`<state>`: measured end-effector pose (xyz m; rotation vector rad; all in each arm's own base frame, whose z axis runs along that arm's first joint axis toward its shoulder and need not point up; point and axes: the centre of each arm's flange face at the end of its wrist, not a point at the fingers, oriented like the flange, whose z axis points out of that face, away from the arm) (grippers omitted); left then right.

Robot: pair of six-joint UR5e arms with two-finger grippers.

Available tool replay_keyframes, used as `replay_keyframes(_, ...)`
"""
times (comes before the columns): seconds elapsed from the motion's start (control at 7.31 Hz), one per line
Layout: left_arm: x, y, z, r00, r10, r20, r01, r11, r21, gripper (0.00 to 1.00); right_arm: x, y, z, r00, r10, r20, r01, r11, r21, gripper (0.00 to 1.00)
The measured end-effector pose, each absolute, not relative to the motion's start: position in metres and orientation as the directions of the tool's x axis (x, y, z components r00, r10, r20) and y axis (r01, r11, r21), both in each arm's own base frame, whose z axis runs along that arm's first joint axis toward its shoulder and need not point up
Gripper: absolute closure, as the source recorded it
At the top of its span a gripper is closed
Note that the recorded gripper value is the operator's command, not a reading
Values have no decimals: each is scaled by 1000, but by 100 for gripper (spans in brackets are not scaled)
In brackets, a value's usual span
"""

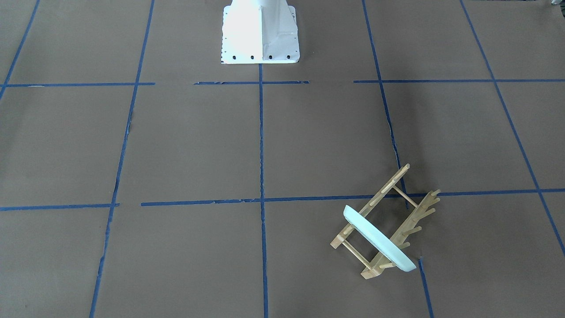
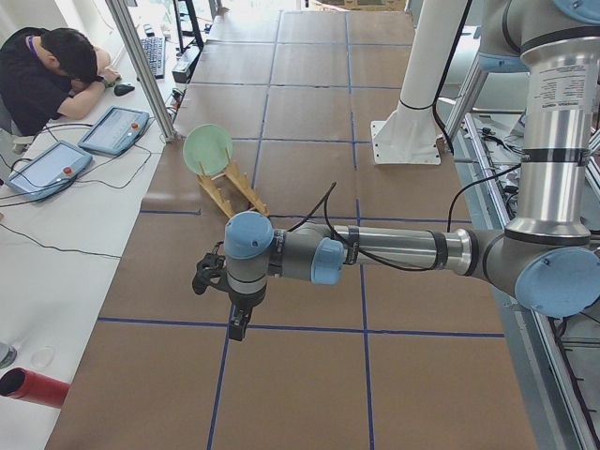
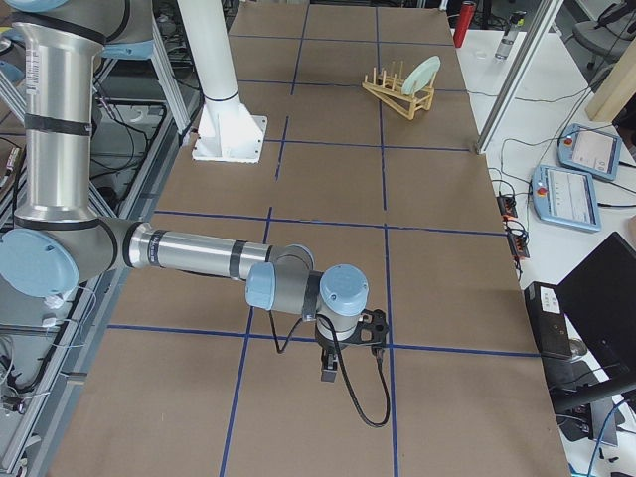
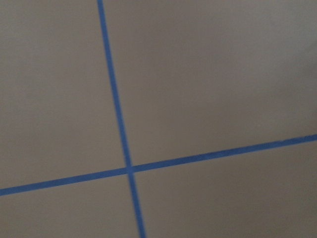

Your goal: Place plate on rack

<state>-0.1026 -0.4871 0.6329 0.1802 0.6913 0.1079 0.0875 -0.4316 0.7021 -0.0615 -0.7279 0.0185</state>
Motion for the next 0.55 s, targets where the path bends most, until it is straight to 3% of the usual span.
replay_keyframes(0.55, -107, -481, 631, 713, 82, -696, 18, 991, 136, 0, 88, -432, 702, 746, 38, 664, 4, 998, -62, 0)
